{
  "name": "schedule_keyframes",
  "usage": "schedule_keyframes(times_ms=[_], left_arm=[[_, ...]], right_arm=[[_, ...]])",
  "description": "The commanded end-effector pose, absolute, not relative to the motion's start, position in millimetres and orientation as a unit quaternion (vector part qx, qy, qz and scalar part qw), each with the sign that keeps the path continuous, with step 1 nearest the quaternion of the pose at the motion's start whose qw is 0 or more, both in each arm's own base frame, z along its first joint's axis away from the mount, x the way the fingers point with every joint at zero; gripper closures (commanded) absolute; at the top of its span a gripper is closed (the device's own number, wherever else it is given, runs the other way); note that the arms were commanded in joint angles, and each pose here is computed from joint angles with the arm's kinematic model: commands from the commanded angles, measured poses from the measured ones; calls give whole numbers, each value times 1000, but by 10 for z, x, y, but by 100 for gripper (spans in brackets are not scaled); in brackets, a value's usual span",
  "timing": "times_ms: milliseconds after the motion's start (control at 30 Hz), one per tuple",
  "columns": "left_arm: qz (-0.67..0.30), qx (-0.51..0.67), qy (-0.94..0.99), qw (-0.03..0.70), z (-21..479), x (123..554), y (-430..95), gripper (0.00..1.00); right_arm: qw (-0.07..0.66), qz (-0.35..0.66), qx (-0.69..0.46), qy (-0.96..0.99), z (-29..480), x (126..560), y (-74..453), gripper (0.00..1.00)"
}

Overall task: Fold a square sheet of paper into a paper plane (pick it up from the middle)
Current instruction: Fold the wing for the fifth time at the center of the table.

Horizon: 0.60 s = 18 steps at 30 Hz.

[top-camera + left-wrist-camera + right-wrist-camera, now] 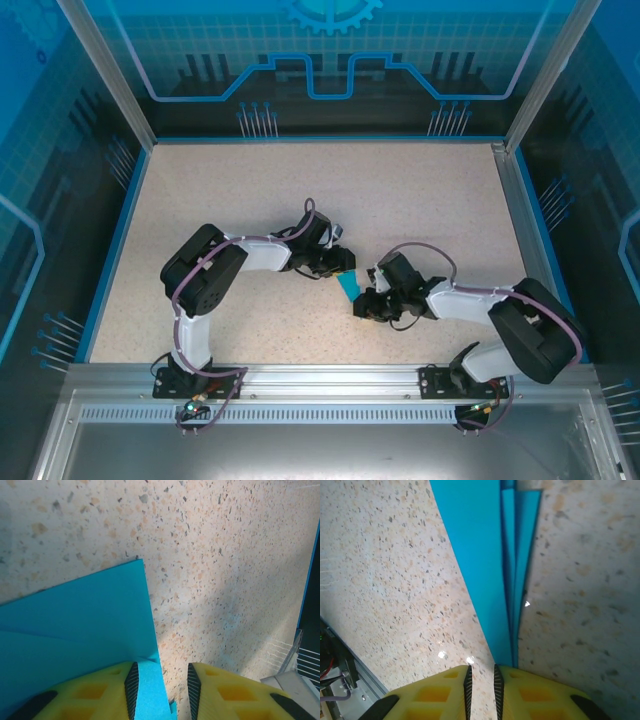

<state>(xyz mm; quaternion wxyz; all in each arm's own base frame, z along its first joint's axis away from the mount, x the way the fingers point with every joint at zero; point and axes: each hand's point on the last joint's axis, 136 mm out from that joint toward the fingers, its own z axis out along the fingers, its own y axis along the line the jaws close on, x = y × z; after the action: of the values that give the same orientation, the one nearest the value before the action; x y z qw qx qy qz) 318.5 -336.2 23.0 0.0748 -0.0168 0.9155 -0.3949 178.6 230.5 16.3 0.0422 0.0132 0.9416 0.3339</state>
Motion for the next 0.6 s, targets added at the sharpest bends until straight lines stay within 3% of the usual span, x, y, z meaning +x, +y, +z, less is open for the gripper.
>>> schedule_keyframes(times_ms=[0, 300, 567], left_arm=[[-309, -47, 949, 32, -308, 2983, -3052, 65], [-308, -47, 950, 33, -298, 2997, -3055, 65], [-304, -49, 951, 31, -312, 3005, -3056, 65]], right_arm=[[43, 302, 3, 952, 236, 1776, 2256, 77], [54, 342, 15, 938, 251, 2072, 2526, 79], [-9, 313, 33, 949, -142, 1778, 2327, 82]])
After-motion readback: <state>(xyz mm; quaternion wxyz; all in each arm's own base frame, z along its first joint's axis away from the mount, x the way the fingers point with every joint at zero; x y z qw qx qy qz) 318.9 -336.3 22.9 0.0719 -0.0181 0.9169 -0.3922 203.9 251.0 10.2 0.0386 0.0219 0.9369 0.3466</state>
